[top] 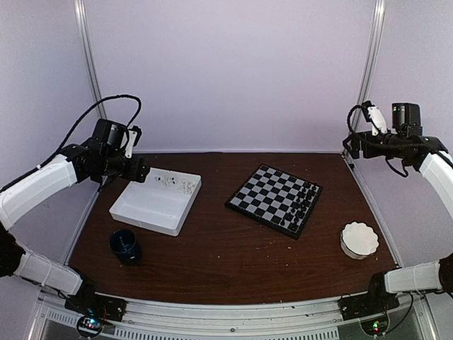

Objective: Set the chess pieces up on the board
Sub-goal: Adjust the chessboard at the center of the board.

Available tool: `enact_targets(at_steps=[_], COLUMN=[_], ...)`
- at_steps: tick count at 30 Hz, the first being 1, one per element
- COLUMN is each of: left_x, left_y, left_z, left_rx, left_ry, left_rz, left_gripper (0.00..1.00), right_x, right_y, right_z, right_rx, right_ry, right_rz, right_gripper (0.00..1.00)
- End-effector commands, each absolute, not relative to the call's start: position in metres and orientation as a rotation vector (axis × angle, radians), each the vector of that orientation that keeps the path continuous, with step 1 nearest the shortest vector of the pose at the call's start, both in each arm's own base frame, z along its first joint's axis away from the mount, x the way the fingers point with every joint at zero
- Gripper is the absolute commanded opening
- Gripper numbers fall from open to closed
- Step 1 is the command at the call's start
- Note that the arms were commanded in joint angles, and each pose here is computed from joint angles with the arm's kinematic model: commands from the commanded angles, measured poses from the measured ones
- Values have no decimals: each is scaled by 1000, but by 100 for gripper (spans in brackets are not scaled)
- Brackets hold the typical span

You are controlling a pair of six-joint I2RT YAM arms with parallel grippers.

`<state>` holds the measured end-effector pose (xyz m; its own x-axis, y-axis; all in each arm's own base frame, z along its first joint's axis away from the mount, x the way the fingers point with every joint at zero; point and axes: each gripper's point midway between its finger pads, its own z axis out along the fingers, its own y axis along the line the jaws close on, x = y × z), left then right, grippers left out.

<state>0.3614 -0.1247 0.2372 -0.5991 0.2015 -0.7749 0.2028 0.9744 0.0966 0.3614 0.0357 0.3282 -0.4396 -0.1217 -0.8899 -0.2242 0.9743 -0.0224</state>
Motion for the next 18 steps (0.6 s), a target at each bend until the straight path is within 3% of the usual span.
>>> enact_targets(at_steps=[1, 12, 18], left_x=[367, 359, 355], left_y=[-158, -290, -379], left_z=[230, 203, 170], left_rx=[397, 657, 756], left_ry=[2219, 2288, 2328], left_rz=[-164, -397, -465], left_gripper=[83, 83, 90], right_x=[358, 323, 298], right_y=[30, 29, 31], right_z=[307, 226, 180], right_rx=[-264, -530, -637], right_ry=[2071, 2246, 2344], right_rz=[83, 11, 30], right_gripper=[100, 97, 95])
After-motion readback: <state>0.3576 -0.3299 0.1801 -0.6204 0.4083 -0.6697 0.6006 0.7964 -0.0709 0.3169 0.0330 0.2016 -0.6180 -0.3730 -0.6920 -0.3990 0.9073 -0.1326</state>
